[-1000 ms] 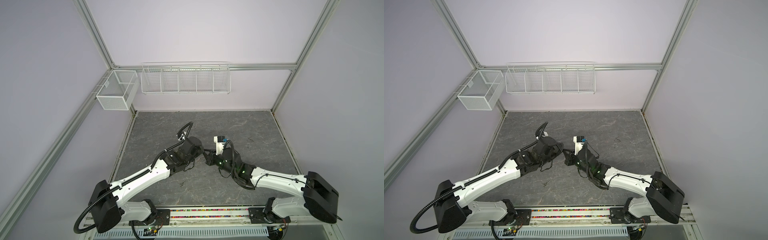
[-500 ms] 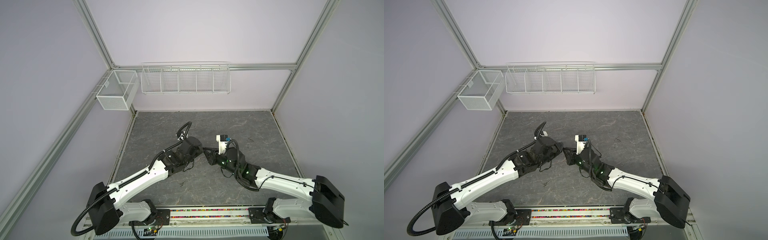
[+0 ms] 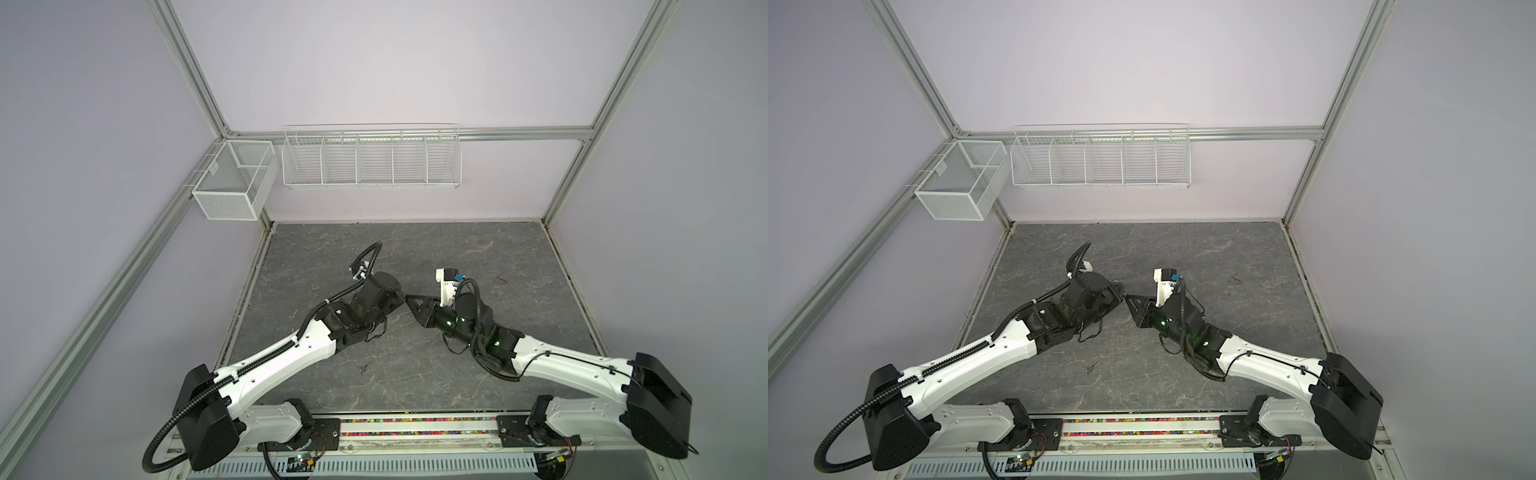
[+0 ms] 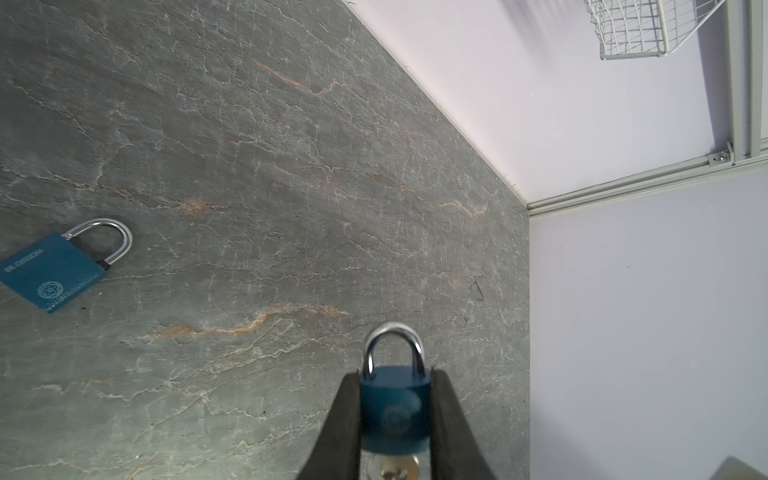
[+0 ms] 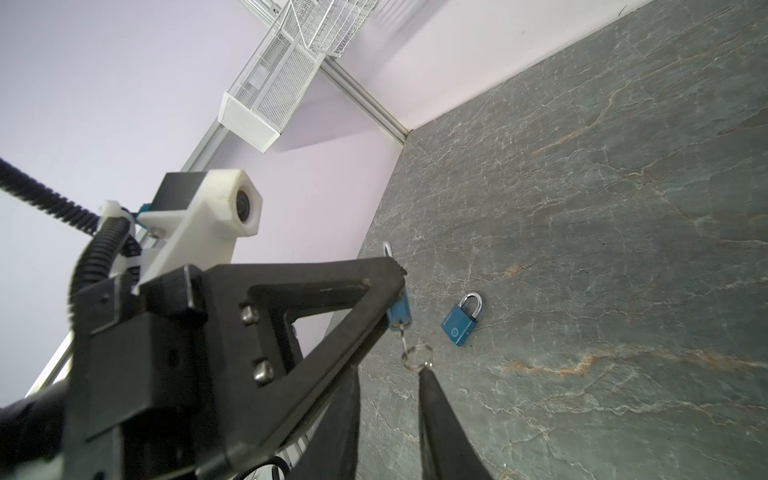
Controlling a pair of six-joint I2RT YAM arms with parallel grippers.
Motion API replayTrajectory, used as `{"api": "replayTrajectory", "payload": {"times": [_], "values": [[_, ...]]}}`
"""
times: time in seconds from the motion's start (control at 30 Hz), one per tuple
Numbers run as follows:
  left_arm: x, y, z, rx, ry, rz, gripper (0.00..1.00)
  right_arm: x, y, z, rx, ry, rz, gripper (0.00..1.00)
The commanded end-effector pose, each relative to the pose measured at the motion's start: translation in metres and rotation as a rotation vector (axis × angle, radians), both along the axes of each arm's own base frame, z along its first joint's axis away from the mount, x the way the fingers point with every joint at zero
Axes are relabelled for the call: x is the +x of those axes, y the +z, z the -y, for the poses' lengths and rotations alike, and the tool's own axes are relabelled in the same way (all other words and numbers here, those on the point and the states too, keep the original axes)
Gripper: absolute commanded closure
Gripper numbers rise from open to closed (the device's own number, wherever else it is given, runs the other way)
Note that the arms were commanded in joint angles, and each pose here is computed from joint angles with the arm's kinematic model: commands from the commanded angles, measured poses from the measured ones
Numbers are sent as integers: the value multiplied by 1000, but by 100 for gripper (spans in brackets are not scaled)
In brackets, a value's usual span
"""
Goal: Unlock with the key
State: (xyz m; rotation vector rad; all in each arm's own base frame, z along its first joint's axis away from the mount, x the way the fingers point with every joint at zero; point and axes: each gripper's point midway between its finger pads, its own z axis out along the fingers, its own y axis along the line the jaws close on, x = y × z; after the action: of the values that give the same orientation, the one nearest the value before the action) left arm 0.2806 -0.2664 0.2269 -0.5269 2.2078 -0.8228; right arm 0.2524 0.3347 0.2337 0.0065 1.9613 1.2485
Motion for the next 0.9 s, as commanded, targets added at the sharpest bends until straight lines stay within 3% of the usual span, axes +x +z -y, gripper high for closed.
{"api": "replayTrajectory", "payload": {"times": [0.0,0.87], "values": [[3,15,-4,-13,20,38,100,1,4,-9,45,30,-15,73],[2,17,-2,-30,10,39,100,14,-1,-21,-2,31,14,80]]}}
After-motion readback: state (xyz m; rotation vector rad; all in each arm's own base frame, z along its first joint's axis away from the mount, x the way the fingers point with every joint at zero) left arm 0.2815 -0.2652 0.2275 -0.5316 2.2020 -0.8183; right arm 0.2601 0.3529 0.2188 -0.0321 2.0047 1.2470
